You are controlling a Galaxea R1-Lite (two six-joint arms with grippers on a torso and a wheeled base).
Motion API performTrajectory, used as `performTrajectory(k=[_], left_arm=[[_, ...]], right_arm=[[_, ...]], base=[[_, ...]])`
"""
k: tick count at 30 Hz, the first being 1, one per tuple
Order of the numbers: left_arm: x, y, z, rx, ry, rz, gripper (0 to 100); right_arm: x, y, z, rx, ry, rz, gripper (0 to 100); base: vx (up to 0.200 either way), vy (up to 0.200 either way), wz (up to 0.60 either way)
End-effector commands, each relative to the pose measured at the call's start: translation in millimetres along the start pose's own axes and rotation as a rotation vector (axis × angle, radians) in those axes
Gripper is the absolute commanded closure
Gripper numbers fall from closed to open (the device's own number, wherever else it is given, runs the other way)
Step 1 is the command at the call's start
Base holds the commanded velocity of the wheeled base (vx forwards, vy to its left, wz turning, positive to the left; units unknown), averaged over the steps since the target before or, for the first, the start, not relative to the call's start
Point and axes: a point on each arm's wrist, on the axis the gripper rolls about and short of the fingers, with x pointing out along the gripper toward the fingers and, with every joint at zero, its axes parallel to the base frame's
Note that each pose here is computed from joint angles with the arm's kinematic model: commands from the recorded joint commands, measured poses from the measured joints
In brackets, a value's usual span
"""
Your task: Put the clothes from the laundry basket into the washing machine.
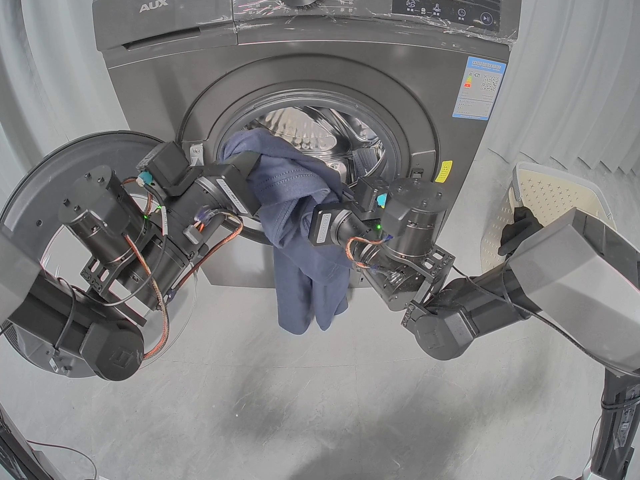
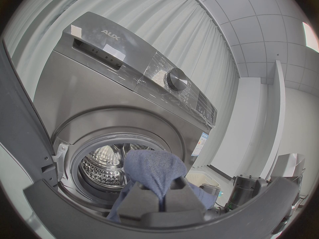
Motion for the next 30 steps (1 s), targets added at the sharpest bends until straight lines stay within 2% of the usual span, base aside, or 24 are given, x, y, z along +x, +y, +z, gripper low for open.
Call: performTrajectory(k=[1,8,15,24,25,30], left_arm=[[0,1.5,-1.7,0.001,0.003,0.004,100],[2,8.5,-4.1,0.007,0.007,0.023,100],[2,10.7,-2.9,0.012,0.003,0.027,100],[2,6.9,3.3,0.010,-0.017,0.016,100],[2,5.8,3.6,0.008,-0.018,0.013,100],[2,4.0,4.7,0.006,-0.021,0.009,100]], right_arm=[[-13,5.7,9,0.001,0.004,0.023,100],[-39,10.4,20,-0.009,0.035,0.073,100],[-57,6.3,22,-0.023,0.075,0.130,100],[-52,-1.4,16,-0.030,0.086,0.109,100],[-51,-1.8,16,-0.030,0.086,0.107,0],[-45,-8.3,15,-0.036,0.084,0.086,0]], base=[[0.000,0.000,0.00],[0.000,0.000,0.00],[0.000,0.000,0.00],[0.000,0.000,0.00],[0.000,0.000,0.00],[0.000,0.000,0.00]])
